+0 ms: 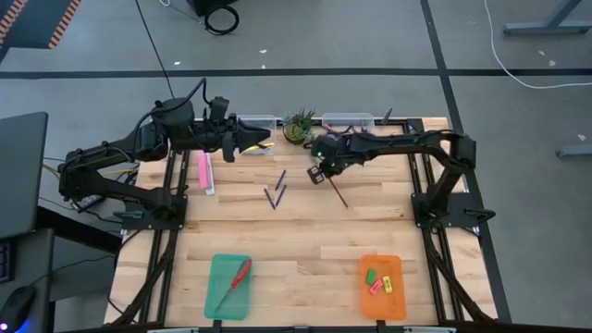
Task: Sort crayons/erasers/pens/pencils in bins
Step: Put the brown pencil into the right transparent bin
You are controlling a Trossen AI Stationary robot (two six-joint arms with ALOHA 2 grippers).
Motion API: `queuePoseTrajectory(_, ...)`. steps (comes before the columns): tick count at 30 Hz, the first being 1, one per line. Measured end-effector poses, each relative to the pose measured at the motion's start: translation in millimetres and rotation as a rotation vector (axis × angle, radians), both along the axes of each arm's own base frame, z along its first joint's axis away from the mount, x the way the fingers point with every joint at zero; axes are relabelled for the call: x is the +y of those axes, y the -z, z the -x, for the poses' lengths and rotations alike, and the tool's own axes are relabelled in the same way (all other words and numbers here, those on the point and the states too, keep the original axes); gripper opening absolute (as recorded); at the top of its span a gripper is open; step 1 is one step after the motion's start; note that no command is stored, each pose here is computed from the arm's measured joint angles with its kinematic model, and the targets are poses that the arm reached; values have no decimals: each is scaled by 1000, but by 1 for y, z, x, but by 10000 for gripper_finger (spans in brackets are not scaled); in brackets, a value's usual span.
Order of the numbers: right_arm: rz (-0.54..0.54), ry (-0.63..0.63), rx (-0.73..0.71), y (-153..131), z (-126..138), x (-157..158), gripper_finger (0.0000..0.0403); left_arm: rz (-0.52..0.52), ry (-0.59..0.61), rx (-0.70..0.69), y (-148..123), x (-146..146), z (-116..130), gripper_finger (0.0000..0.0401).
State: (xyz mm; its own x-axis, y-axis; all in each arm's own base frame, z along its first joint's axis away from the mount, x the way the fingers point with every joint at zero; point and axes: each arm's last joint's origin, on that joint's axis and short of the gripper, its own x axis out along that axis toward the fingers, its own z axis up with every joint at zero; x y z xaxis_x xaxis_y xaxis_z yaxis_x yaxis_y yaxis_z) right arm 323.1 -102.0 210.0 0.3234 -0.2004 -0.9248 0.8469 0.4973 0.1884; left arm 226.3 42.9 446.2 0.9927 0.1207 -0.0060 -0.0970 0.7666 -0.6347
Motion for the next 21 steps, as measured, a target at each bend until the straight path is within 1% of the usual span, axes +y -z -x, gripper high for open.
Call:
queuePoseTrajectory(5,61,141,-92,-26,19,-32,38,-2,-1,1,0,0,0,68)
queuePoseTrajectory(8,71,267,-158,-37,32,-55,38,-3,-1,1,0,0,0,71)
queuePoseTrajectory(13,98,466,-319,-55,50,-87,38,-16,-4,-1,0,1,0,67)
queuePoseTrajectory(16,103,539,-360,-59,59,-100,38,-48,-7,-5,-1,1,0,64)
queuePoseTrajectory(21,97,609,-368,-60,68,-111,38,-55,-29,-5,-1,5,1,67)
